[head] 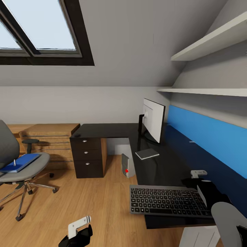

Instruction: In the bedroom, organize the workspace by keeping the computer under the desk, ensuring the monitor is on the desk, placing the keyboard on the desk next to the monitor, placing the mouse on the desk next to the keyboard, moving the folder from the swivel chair onto the desk next to the mouse, stacking the notebook on top of the folder with the pen on top of the notebook, and positioning the swivel chair next to the desk.

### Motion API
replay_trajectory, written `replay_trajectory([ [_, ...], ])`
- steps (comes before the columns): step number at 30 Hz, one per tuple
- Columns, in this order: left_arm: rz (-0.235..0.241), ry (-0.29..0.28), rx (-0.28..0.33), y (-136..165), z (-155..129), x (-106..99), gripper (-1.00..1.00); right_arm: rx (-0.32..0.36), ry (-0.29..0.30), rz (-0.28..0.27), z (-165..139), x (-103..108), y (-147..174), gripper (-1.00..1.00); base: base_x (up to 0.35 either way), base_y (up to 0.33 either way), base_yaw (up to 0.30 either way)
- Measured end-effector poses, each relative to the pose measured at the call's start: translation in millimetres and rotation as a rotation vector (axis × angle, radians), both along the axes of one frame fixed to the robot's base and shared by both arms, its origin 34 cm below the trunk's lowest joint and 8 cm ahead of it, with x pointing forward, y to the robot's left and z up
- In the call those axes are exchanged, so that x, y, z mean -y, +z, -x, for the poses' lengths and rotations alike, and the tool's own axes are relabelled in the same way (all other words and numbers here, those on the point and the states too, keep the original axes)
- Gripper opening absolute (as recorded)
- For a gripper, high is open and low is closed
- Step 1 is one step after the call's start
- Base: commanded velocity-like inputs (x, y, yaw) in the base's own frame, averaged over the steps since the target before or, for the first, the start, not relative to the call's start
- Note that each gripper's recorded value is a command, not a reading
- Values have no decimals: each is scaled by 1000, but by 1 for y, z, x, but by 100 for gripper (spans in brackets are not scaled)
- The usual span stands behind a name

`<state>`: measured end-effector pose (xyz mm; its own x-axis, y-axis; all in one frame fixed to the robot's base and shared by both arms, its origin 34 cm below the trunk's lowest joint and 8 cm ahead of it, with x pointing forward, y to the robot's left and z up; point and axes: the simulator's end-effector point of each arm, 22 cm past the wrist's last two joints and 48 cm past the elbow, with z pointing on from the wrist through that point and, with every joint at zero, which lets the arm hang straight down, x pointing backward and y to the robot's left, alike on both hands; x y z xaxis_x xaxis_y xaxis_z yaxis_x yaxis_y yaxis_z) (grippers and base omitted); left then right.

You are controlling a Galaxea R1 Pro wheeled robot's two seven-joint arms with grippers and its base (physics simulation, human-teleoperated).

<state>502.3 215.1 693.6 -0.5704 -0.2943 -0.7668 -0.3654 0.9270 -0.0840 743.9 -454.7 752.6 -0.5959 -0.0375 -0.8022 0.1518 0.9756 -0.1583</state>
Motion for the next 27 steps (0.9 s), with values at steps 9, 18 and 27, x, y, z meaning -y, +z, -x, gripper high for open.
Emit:
replay_trajectory([
  [9, 1, 1, -1, 0, 0, 0, 100, -1, -4, 4, 0, 1, 0, 100, 0, -112, 0],
  [18, 1, 1, -2, -1, 0, 0, 100, -1, -6, 5, 1, 2, 0, 100, -106, -130, 0],
  [27, 2, 1, -2, -1, 0, 0, 100, -1, -4, 4, 0, 2, 0, 100, -85, -9, 0],
])
